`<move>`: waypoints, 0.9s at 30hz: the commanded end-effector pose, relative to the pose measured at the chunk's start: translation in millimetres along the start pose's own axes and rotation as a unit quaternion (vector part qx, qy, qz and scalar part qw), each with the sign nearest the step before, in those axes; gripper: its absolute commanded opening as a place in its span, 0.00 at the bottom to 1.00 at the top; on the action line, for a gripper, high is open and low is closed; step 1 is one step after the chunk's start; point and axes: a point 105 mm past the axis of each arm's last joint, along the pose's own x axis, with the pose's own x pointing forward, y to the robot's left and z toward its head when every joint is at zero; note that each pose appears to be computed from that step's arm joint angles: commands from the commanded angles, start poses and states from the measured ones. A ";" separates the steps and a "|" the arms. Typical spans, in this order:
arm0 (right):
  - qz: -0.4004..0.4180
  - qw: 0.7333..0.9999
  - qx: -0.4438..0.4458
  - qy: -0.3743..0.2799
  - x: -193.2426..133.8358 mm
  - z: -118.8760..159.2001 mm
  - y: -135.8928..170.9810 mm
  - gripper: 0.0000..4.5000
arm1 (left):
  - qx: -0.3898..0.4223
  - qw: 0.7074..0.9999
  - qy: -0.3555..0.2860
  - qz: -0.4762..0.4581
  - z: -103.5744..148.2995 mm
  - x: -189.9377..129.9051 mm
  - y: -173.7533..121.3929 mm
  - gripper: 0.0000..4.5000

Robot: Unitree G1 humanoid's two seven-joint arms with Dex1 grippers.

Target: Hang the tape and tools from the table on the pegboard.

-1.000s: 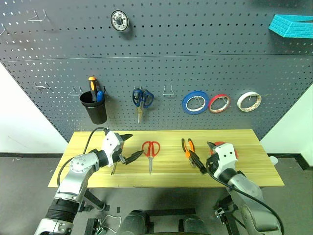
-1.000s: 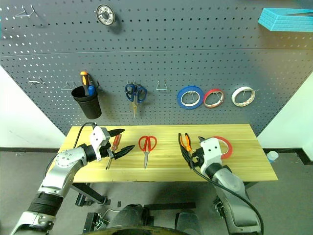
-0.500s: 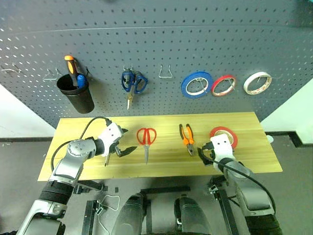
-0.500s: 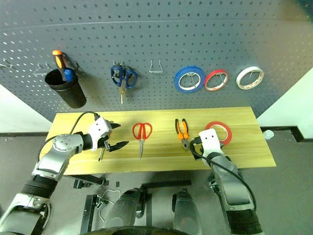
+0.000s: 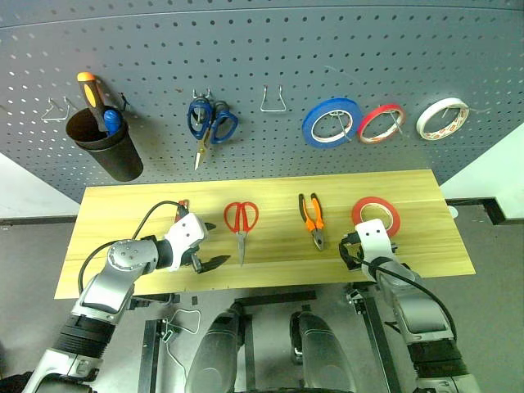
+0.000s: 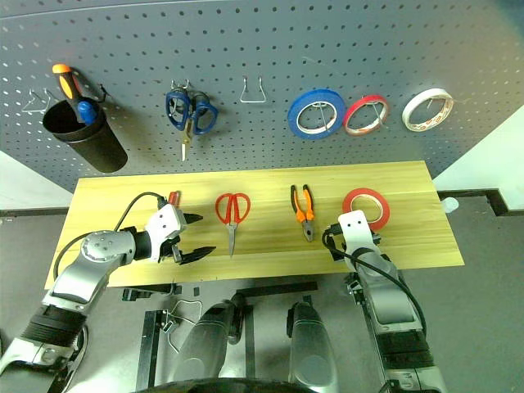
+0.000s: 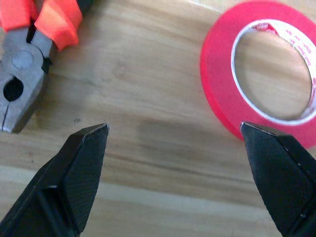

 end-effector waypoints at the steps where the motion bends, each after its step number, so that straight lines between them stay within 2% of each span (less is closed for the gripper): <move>1: -0.014 0.998 0.004 -0.057 -7.8 27.1 -18.6 1.00 | 0.007 1.000 -0.013 0.009 5.5 -3.5 3.6 1.00; 4: -0.016 0.997 0.003 -0.074 -7.8 36.0 -25.0 1.00 | 0.006 1.000 -0.016 0.012 7.1 -3.0 4.9 1.00; 8: -0.019 0.998 0.006 -0.062 0.9 34.3 -33.3 1.00 | 0.006 1.000 -0.025 0.012 12.2 -2.6 4.0 1.00; 16: -0.029 0.999 0.002 -0.038 25.2 31.8 -56.5 1.00 | 0.007 0.998 -0.067 0.011 44.0 -4.1 7.3 1.00; 18: -0.027 0.999 -0.026 -0.035 30.1 32.3 -57.6 1.00 | 0.006 0.998 -0.066 0.011 45.5 -4.5 6.5 1.00; 27: -0.009 1.000 -0.028 -0.005 45.3 20.0 -58.6 1.00 | -0.008 0.998 -0.063 0.006 41.6 -4.2 -7.9 1.00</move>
